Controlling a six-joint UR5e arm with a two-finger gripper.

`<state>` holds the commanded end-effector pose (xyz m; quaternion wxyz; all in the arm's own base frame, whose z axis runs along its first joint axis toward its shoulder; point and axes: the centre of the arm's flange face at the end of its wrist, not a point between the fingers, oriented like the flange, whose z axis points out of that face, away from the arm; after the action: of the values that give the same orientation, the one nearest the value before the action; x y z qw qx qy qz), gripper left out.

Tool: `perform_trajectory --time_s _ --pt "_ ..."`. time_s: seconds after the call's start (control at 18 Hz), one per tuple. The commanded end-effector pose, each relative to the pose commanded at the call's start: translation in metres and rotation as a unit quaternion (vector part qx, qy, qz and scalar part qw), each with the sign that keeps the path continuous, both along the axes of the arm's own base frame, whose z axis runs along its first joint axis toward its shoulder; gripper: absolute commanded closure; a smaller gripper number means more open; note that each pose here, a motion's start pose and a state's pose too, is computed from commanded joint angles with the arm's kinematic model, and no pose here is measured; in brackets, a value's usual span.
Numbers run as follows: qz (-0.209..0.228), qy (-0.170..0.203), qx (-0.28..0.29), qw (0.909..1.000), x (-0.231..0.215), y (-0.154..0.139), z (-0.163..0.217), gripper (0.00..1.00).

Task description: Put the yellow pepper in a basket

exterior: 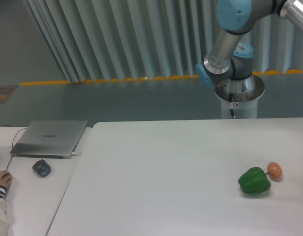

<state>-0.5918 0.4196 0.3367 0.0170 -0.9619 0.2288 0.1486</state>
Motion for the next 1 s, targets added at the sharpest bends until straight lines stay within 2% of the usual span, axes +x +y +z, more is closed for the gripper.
perform_trajectory --time_s 0.28,0.5,1.0 --pt "0.008 -0.011 -0.004 0.9999 -0.002 -0.005 -0.013 0.35" --pt "0.008 -0.012 -0.004 0.9999 -0.001 -0.006 -0.013 0.29" --pt "0.013 -0.015 -0.004 0.9998 -0.004 -0.010 -0.018 0.29"
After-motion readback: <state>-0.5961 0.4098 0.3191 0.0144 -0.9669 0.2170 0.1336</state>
